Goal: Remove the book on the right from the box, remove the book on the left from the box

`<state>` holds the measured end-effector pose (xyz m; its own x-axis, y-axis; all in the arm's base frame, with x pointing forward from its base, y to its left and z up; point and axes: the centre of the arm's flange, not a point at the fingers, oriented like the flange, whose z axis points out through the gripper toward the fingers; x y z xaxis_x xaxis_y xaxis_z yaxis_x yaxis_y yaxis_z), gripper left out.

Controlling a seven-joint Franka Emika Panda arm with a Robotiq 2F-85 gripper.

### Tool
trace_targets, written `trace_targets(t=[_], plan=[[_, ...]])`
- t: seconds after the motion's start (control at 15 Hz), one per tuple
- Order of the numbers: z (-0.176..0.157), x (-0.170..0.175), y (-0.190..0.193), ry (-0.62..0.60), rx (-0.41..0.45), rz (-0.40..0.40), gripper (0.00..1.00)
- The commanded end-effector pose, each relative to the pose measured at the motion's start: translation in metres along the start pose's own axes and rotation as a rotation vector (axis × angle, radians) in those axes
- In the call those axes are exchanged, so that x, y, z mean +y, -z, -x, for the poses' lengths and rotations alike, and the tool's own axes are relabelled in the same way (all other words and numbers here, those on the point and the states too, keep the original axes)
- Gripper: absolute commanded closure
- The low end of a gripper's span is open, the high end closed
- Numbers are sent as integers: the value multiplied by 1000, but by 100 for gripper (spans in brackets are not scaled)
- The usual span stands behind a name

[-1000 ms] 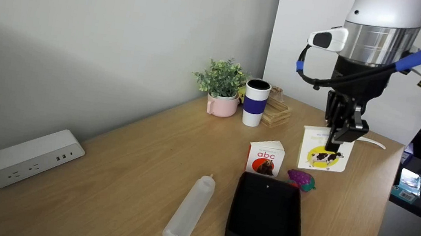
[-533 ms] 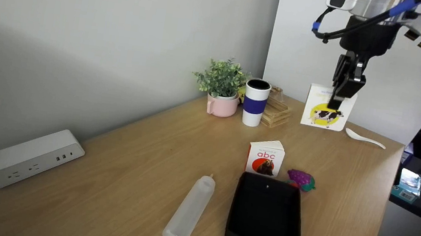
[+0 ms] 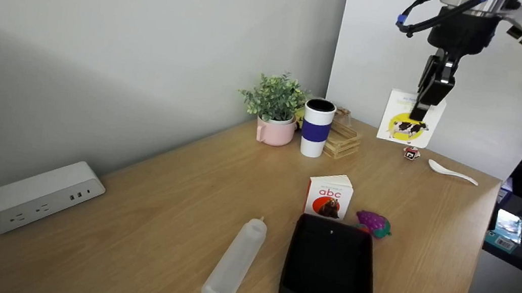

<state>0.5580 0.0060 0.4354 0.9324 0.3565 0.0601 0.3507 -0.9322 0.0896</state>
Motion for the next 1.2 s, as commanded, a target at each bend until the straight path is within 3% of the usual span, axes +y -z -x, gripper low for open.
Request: trace_targets(t=[0.0,0.33,0.53,0.87,1.13], plan=[[-4,0,-3,37,-9,21,96],[-22,1,-14,273,-105,81,96],[-39,-1,-14,370,-88,79,96],[-70,12,-25,271,-19,95,96],[-82,25,-51,216,6,49,96]])
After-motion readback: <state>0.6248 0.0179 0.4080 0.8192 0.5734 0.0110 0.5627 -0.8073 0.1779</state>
